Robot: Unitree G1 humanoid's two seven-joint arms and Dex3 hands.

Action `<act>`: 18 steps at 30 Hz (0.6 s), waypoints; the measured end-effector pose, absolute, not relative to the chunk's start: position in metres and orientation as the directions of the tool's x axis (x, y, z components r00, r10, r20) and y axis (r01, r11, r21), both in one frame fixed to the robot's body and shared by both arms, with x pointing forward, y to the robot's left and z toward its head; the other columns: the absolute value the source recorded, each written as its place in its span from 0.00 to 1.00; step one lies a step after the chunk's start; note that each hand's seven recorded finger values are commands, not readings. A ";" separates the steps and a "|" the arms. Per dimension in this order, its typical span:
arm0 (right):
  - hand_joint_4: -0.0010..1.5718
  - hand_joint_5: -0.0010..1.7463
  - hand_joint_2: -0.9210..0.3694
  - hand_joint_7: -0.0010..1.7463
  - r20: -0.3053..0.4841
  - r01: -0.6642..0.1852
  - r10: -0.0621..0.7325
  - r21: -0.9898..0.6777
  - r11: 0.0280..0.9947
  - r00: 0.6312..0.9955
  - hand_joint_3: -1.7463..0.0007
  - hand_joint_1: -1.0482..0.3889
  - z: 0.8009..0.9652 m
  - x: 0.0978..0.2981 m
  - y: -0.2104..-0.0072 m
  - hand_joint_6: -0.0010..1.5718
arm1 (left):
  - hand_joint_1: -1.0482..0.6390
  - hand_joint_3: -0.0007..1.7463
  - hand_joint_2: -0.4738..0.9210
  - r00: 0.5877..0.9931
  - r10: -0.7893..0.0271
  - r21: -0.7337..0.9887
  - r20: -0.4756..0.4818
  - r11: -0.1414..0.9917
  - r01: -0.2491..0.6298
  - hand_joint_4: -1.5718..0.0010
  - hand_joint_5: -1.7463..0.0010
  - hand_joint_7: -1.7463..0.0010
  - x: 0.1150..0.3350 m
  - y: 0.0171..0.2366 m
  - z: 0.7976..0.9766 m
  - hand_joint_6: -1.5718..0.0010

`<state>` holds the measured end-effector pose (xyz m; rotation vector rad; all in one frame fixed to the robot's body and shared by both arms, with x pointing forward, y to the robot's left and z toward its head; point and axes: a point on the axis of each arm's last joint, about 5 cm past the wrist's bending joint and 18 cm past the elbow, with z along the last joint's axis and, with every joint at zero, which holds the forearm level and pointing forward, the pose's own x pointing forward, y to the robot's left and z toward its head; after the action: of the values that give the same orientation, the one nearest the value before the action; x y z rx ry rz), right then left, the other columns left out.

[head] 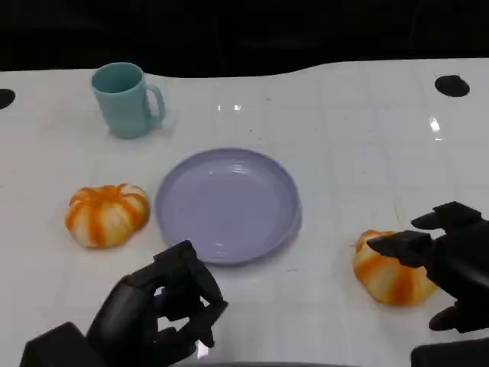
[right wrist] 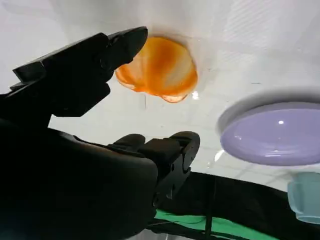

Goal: Grasp the bread from the table and place it into the plate.

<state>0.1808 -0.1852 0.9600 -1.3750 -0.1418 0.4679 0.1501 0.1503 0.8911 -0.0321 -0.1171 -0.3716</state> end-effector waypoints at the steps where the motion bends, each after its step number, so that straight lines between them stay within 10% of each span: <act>1: 0.05 0.31 0.17 0.01 -0.179 -0.245 0.400 -0.962 0.121 0.899 0.99 0.57 0.958 0.184 -0.184 0.28 | 0.29 0.24 1.00 0.925 -0.360 -0.011 0.120 0.931 0.364 0.55 0.00 0.01 0.150 0.150 0.891 0.69; 18: 0.09 0.21 0.09 0.00 -0.292 -0.351 0.336 -0.928 0.127 0.895 0.99 0.53 0.930 0.229 -0.169 0.25 | 0.28 0.24 1.00 0.924 -0.362 0.001 0.120 0.931 0.365 0.57 0.00 0.01 0.149 0.147 0.893 0.70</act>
<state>0.2285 -0.1688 0.9299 -1.3539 0.0129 0.4993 0.1492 0.1472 0.8931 -0.0211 -0.1196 -0.3728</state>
